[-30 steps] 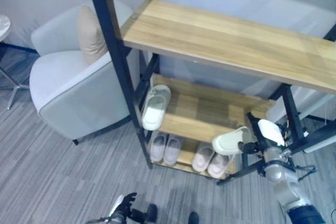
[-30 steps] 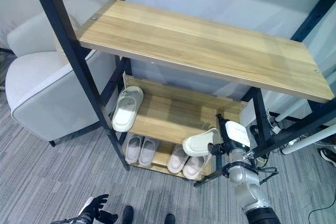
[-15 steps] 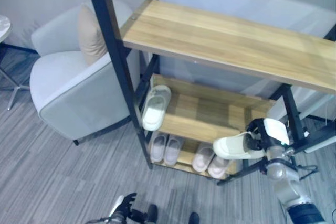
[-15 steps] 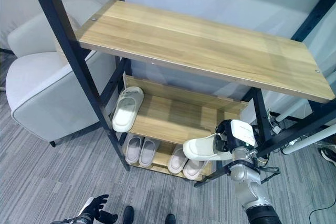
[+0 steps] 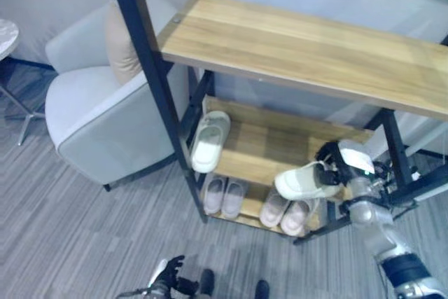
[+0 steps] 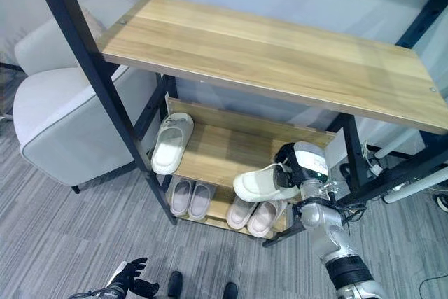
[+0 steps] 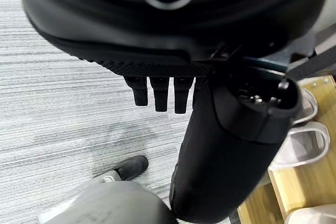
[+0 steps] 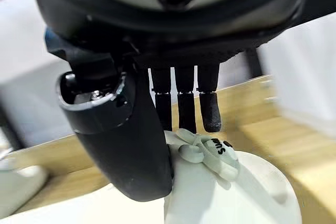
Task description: Arrange the slippers neatly on the shoe rack.
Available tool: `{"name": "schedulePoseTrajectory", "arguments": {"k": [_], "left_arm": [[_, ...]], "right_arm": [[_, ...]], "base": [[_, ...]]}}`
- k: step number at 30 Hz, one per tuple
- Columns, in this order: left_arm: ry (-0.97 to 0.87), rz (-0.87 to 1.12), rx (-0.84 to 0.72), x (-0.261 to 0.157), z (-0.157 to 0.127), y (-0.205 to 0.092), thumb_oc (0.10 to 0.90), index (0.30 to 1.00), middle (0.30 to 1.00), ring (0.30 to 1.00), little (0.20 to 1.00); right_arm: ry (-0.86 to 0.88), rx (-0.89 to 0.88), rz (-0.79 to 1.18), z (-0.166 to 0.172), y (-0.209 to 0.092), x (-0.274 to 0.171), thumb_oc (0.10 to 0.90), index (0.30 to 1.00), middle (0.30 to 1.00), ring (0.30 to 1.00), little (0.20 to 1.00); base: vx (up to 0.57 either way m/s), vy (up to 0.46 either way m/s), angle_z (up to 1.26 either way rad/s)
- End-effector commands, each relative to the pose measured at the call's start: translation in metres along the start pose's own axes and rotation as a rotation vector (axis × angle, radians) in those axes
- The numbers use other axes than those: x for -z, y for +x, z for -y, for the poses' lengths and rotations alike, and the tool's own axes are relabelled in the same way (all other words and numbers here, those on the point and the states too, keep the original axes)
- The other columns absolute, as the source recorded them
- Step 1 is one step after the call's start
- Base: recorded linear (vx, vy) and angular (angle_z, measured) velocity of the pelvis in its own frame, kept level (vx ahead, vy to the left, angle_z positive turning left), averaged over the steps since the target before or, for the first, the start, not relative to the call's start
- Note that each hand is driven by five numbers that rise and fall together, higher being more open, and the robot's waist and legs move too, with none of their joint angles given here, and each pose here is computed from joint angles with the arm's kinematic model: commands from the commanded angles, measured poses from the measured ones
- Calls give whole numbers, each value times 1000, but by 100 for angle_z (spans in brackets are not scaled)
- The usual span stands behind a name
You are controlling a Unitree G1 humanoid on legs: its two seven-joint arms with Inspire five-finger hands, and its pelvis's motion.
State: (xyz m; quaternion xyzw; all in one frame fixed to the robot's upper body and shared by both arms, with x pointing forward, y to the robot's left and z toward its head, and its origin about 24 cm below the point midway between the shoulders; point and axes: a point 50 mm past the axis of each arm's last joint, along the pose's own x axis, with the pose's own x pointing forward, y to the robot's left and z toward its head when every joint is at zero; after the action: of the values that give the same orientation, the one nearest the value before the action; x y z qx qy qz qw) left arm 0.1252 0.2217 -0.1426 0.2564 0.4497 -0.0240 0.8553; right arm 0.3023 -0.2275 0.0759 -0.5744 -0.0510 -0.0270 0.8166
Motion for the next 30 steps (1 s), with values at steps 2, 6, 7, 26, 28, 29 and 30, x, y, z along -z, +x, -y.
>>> {"name": "schedulePoseTrajectory", "arguments": {"k": [2,6,7,26,28,29,30], "left_arm": [[97,19,45,3,13,-2,800,900,900,900,900],[104,30,46,3,13,-2,800,900,900,900,900],[105,30,47,3,13,-2,800,900,900,900,900],[97,61,46,-4,17,-1,800,900,900,900,900],[96,66,50,-6,18,-1,800,900,900,900,900],[95,65,50,-6,19,-1,800,900,900,900,900],[96,65,50,-6,19,-1,800,900,900,900,900]], "right_arm": [[-1,332,300,89,38,-54,400,300,300,300,300],[-64,353,374,104,48,-67,400,300,300,300,300],[-82,356,389,106,50,-70,400,300,300,300,300],[-245,330,398,118,71,-73,800,900,900,900,900],[-230,330,401,115,69,-72,800,900,900,900,900],[-219,325,402,113,68,-72,800,900,900,900,900],[-218,324,401,113,67,-72,800,900,900,900,900]], "base": [[1,-12,7],[-12,-10,13],[2,-13,9],[0,-3,6],[0,0,0],[0,0,0],[0,0,0]]}}
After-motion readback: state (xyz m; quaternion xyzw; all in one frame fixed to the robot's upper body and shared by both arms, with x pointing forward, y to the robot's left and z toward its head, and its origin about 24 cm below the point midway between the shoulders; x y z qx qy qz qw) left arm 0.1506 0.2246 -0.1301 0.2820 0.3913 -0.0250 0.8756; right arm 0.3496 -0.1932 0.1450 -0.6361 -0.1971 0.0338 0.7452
